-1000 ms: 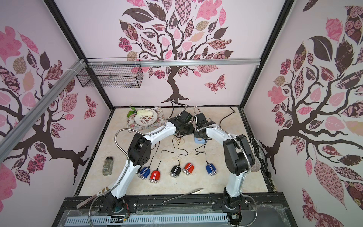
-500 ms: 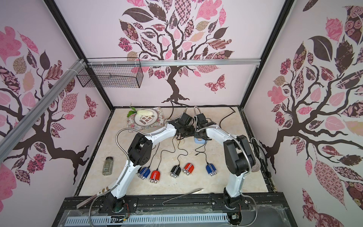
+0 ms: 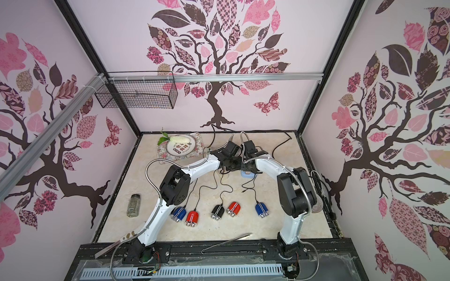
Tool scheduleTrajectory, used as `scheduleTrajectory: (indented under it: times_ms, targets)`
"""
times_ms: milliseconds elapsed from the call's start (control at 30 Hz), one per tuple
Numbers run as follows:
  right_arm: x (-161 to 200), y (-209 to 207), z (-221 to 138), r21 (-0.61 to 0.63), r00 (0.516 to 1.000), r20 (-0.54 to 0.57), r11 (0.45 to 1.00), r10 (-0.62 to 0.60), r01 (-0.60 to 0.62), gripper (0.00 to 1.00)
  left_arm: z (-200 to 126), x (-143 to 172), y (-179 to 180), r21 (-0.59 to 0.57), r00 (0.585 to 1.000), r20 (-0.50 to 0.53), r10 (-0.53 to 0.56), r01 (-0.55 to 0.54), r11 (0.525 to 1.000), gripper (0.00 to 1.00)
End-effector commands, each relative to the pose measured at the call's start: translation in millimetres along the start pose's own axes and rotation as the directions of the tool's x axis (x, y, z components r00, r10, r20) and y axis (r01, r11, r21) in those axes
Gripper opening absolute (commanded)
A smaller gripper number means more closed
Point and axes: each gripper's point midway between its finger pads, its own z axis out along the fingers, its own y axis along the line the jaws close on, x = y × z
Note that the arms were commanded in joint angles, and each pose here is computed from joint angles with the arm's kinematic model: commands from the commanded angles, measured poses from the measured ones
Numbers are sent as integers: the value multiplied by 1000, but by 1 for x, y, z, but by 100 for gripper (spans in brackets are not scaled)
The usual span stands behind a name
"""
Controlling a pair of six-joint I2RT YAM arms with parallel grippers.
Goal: Unplug the electric shaver
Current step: Remove the plug from the socket.
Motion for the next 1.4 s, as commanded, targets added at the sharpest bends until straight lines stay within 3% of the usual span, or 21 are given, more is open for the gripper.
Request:
scheduleTrajectory:
  times_ms: [0, 567, 1367]
  targets:
    - [24, -4, -4, 13, 997, -75, 1000, -10, 11, 19, 14, 15, 4, -7, 1000, -23, 5, -5, 1000, 27]
    - [21, -4, -7, 6, 998, -61, 1000, 4, -3, 19, 25, 31, 28, -32, 996, -57, -63, 61, 998, 20]
    - [-9, 1, -26, 2, 1000, -1, 1000, 12, -12, 18, 36, 54, 49, -97, 991, -115, -70, 58, 994, 20]
